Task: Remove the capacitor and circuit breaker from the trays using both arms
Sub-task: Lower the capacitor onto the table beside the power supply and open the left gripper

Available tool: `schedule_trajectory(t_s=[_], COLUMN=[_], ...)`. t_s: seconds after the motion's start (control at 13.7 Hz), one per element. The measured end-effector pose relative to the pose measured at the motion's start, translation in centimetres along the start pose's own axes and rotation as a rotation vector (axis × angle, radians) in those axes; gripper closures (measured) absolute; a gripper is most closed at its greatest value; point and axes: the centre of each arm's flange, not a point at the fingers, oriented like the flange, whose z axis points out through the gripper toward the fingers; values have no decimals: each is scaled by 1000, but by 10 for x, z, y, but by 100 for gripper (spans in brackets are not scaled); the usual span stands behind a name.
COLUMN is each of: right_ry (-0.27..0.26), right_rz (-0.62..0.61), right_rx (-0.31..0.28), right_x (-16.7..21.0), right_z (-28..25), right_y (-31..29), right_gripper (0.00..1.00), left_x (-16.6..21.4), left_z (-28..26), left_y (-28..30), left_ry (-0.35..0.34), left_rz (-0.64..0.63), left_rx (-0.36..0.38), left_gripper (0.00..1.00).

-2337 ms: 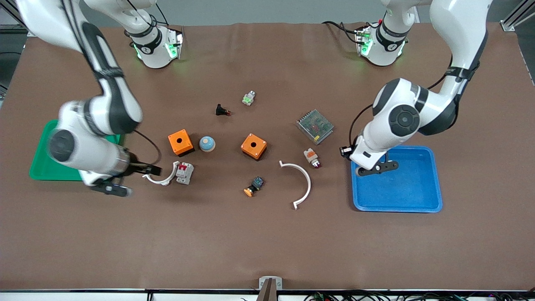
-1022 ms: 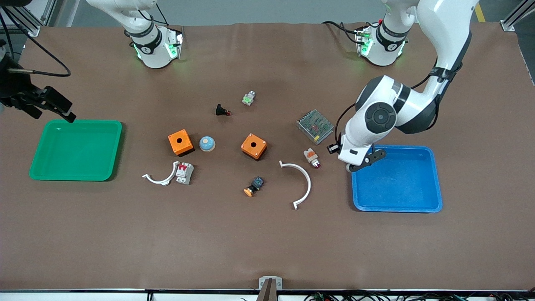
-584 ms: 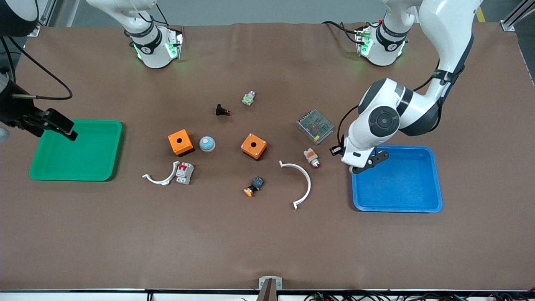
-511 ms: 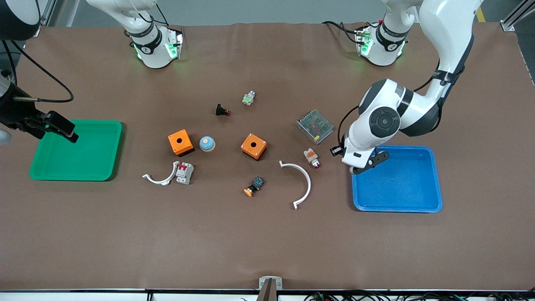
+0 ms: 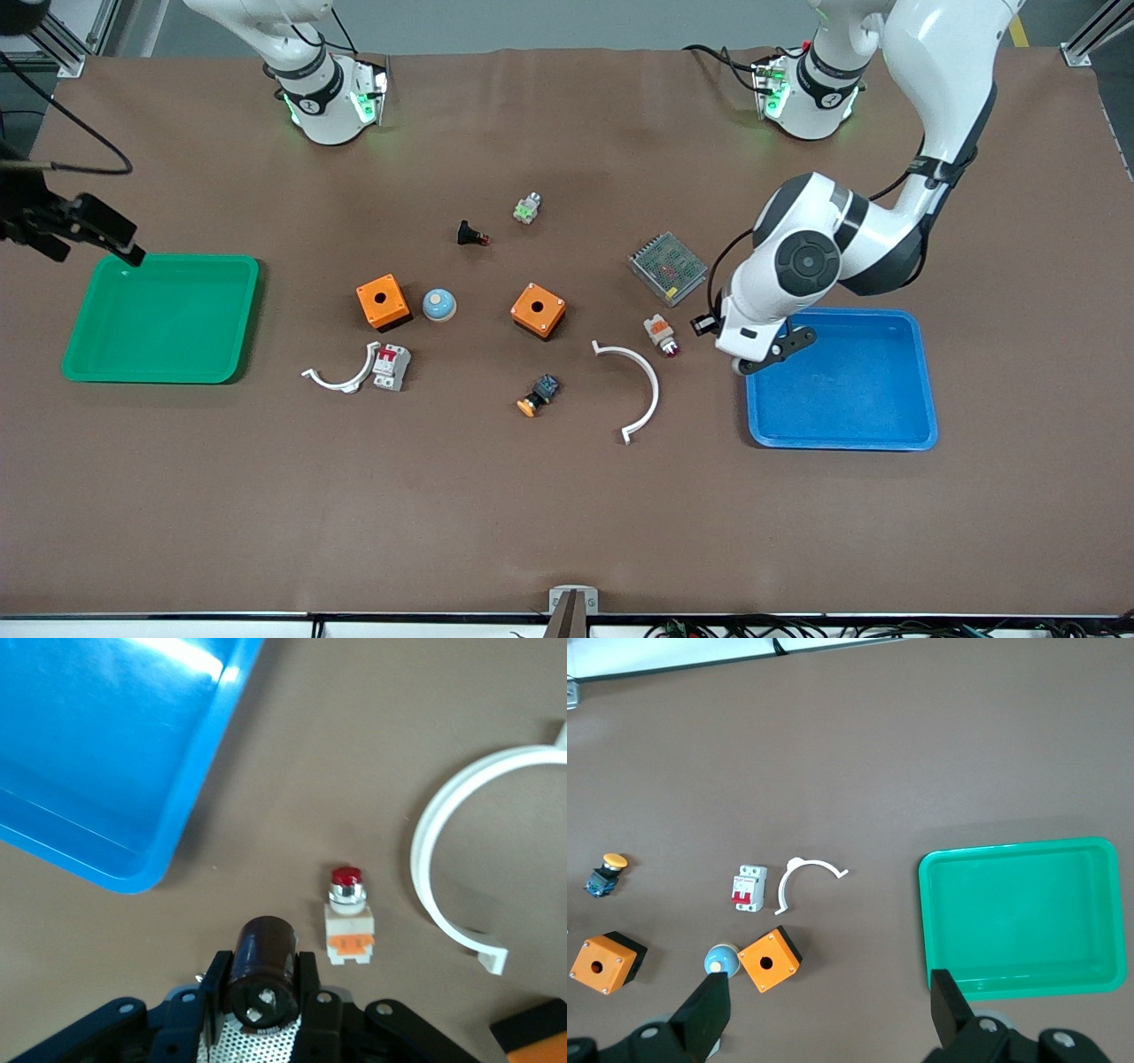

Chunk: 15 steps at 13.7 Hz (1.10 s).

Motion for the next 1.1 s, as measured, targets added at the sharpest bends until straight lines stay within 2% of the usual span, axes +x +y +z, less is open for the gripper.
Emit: schedule_trajectory(t_s=[0.29,0.51,0.66,0.88,1.1], right_ry=[26,47,47,51,28], right_rz=[-2,1,0,-3,-5], right_rx=[-1,-14,-29,-37,-39], right_x=[-6,2,8,19,22], right_z=[-13,-20,-18,-16,-8], right_y=[1,9,13,14,13], right_gripper=[0,0,0,0,0], left_x=[-21,-59,-88,-116,-123], left_z=[18,48,75,114,140], left_y=[30,74,97,112,111], left_ry=[-17,-14,-31,-66,-85], left_rz=[52,52,50,62,79], left_rx=[-11,-73,-88,-70,-36], left_gripper=[66,66,66,66,66])
